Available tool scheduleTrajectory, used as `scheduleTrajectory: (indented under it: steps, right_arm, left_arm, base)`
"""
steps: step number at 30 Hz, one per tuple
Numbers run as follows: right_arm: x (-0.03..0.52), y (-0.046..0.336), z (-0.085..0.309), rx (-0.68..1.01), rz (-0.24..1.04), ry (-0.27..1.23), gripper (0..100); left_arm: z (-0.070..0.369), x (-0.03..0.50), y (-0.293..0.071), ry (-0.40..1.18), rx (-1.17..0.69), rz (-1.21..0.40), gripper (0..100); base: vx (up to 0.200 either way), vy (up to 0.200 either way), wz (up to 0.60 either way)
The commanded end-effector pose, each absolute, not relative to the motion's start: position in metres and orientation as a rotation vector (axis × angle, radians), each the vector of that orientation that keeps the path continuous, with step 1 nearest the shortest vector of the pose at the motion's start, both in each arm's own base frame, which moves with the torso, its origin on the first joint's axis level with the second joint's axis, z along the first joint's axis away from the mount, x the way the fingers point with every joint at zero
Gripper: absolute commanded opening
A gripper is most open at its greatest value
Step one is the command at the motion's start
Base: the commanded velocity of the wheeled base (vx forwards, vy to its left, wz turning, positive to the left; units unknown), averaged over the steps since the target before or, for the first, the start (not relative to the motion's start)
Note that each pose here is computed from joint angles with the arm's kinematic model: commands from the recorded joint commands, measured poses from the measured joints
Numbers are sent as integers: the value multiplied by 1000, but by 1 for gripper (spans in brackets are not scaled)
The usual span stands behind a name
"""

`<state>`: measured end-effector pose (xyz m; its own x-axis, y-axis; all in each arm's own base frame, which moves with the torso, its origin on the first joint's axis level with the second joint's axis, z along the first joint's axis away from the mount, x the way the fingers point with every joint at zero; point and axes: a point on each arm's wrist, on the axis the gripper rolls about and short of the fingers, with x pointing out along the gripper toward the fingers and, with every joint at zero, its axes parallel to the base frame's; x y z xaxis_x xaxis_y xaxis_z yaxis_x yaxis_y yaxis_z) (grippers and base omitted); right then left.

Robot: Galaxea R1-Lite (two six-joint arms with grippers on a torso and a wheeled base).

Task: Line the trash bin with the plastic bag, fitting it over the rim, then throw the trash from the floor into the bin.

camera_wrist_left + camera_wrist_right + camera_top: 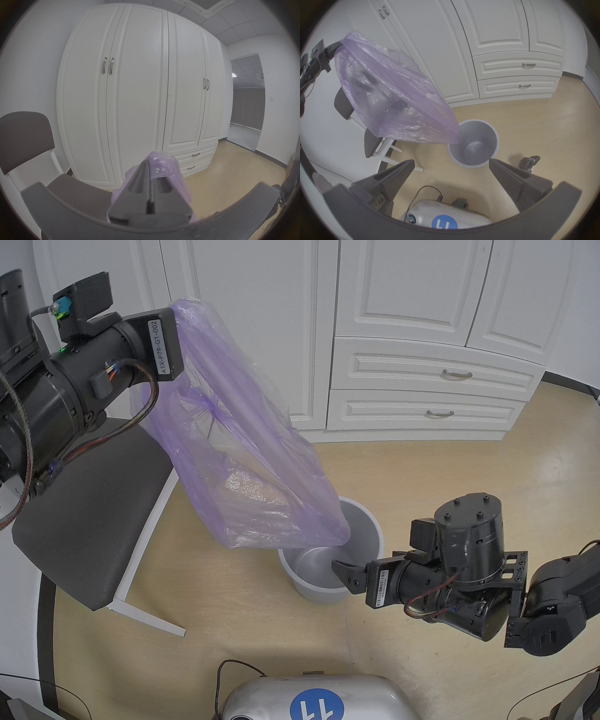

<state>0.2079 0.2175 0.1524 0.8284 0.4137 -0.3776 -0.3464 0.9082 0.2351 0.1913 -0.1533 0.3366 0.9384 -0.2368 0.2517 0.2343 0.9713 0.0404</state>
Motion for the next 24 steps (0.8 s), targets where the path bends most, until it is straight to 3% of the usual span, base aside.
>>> scheduleTrajectory:
  steps: [1, 24]
  right_arm:
    - [214, 227, 142, 166, 402, 452, 100]
    - [262, 258, 114, 394, 309, 269, 100]
  left_arm:
    - [338, 191, -153, -265, 4, -240, 0]
    - [336, 193, -155, -276, -7, -241, 0]
  base:
    - [0, 0, 0]
    - [0, 0, 0]
